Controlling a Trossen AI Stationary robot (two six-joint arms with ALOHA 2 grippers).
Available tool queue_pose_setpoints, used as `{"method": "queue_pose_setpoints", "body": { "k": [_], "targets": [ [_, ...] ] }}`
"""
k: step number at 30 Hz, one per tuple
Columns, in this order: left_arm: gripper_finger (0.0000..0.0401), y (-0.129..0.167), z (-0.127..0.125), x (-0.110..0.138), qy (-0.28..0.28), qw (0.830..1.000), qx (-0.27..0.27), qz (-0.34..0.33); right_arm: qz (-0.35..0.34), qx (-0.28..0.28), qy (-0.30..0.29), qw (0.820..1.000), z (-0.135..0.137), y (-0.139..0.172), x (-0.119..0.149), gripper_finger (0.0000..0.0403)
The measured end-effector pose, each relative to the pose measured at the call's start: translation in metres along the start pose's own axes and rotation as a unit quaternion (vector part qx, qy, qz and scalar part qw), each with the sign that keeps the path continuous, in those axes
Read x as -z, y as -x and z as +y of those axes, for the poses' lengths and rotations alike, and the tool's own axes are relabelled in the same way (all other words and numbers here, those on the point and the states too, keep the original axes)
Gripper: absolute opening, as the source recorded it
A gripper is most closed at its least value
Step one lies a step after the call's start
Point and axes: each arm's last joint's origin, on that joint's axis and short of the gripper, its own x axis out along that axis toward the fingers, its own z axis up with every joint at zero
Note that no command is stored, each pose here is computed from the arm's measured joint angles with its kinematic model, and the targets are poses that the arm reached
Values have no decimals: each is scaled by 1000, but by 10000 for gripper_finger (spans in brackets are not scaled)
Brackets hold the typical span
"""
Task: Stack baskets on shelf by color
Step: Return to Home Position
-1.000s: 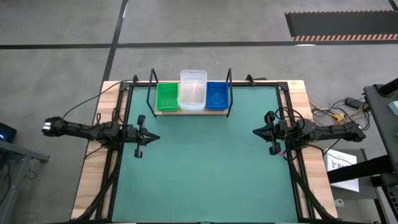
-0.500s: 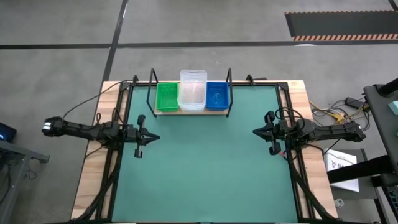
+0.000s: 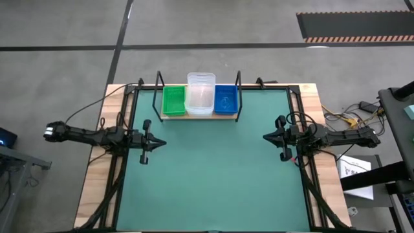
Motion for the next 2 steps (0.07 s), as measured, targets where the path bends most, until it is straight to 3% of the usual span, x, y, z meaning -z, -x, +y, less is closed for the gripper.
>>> {"method": "queue_pose_setpoints", "body": {
  "k": [2],
  "targets": [
    [0,0,0,0,0,1000,0,0,0,0,0,1000,0,0,0,9]
  ]
}}
